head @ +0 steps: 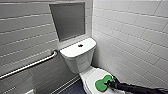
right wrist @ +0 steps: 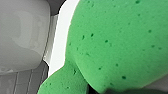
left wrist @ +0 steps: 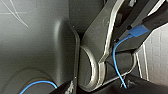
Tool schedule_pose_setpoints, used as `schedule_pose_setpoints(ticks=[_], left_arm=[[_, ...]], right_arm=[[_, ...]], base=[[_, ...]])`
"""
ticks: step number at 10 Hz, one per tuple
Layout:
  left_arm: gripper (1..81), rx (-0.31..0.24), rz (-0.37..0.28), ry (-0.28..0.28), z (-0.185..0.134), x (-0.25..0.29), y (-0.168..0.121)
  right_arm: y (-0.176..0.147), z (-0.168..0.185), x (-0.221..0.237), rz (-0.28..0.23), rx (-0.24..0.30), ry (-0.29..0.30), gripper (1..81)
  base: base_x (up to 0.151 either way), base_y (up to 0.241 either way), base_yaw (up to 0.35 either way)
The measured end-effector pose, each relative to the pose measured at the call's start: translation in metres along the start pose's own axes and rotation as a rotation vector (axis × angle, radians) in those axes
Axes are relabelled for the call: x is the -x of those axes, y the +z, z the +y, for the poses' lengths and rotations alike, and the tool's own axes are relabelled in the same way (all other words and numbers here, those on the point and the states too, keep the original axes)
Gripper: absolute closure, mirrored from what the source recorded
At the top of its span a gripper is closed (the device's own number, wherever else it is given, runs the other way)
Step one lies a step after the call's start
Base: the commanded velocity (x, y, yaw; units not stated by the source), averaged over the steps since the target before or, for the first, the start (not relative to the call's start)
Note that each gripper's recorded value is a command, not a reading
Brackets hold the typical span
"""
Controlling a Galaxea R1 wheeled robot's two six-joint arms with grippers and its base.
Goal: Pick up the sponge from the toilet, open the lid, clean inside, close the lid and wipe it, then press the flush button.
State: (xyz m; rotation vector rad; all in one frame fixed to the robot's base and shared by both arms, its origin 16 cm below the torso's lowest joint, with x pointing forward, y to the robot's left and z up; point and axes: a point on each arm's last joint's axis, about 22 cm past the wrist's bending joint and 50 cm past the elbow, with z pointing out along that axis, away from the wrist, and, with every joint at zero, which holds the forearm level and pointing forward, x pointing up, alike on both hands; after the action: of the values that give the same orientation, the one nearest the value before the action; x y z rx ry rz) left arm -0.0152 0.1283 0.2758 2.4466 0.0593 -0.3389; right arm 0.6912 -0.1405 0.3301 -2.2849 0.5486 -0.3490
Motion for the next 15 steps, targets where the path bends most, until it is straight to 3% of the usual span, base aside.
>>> schedule_pose_setpoints(ticks=[1,3,6,11,12,15], left_arm=[[1.0,0.003,0.000,0.000,0.002,0.000,0.001],[1.0,0.006,0.001,0.000,0.004,-0.001,0.001],[1.0,0.009,0.003,0.002,0.005,-0.002,0.002],[1.0,0.022,0.018,0.014,0.012,-0.015,0.004],[1.0,0.030,0.019,0.017,0.016,-0.016,0.005],[1.0,0.031,0.020,0.019,0.016,-0.016,0.004]], right_arm=[[-0.020,0.016,0.004,-0.010,0.003,0.010,81.1],[-0.064,0.070,0.009,0.017,0.045,0.050,81.1],[-0.097,0.115,0.038,0.050,0.067,0.100,81.1],[-0.184,0.166,0.090,-0.030,0.142,0.156,81.1],[-0.202,0.170,0.100,-0.045,0.150,0.164,81.1],[-0.220,0.122,0.129,-0.112,0.064,0.150,81.1]], base=[[0.000,0.000,0.000],[0.000,0.000,0.000],[0.000,0.000,0.000],[0.000,0.000,0.000],[0.000,0.000,0.000],[0.000,0.000,0.000]])
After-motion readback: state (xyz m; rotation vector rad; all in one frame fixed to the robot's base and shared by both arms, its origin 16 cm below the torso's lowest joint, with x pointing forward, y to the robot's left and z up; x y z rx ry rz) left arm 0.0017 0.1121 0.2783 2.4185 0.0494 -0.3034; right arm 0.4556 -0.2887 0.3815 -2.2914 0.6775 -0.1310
